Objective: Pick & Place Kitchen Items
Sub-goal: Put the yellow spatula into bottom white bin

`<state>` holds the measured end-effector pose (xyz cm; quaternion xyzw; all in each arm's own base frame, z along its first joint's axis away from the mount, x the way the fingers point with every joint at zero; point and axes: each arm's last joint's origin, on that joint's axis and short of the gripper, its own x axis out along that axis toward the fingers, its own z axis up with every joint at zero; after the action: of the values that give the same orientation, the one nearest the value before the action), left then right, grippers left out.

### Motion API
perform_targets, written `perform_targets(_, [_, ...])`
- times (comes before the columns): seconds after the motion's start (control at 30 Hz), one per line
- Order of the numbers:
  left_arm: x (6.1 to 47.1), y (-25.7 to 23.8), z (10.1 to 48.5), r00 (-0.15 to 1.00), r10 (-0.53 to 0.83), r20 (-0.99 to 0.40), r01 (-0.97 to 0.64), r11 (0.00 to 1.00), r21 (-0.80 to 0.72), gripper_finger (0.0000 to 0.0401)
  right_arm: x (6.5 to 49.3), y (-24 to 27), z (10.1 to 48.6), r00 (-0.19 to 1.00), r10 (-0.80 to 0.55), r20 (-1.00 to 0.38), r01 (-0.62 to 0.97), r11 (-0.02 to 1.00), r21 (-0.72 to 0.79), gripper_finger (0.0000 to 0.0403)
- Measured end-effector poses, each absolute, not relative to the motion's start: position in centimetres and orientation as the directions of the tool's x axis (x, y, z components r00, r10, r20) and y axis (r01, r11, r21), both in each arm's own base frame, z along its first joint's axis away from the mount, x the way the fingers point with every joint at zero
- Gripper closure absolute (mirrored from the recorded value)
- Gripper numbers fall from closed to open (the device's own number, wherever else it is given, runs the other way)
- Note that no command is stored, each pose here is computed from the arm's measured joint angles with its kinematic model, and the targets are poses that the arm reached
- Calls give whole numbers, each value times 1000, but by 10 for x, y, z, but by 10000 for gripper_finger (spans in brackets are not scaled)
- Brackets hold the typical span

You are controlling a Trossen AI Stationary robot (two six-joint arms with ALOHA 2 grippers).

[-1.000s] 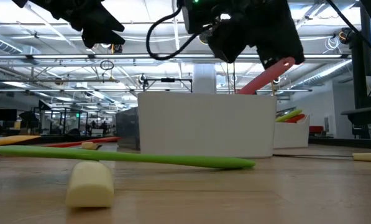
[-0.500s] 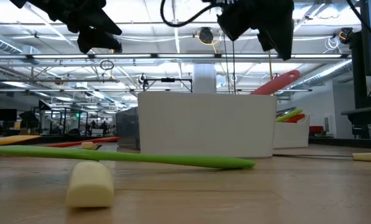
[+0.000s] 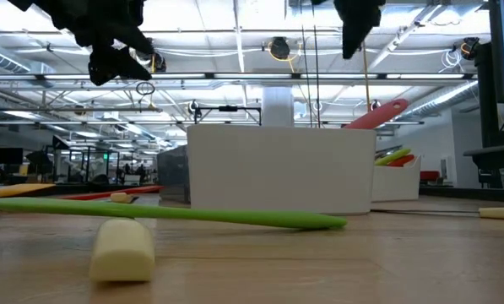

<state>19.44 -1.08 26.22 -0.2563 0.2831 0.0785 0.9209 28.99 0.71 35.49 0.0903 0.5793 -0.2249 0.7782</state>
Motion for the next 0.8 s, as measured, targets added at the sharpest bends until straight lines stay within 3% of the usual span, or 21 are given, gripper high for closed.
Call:
perform_targets(0.2, [209, -18, 241, 749, -19, -662, -376, 811, -449, 169, 277, 3, 378, 362, -341, -868, 465, 873, -149, 402])
perform_targets(0.4, [214, -20, 221, 640, -13, -768, -516, 733, -443, 169, 264, 3, 391, 475, -340, -811, 419, 899, -131, 399])
perform_targets(0.63, [203, -21, 211, 506, -46, -861, -656, 628, -419, 169, 246, 2, 363, 622, -326, -712, 396, 916, -73, 401])
perform_targets(0.8, [200, -26, 209, 469, -135, -873, -716, 520, -466, 169, 231, 2, 332, 724, -284, -628, 369, 929, 6, 402])
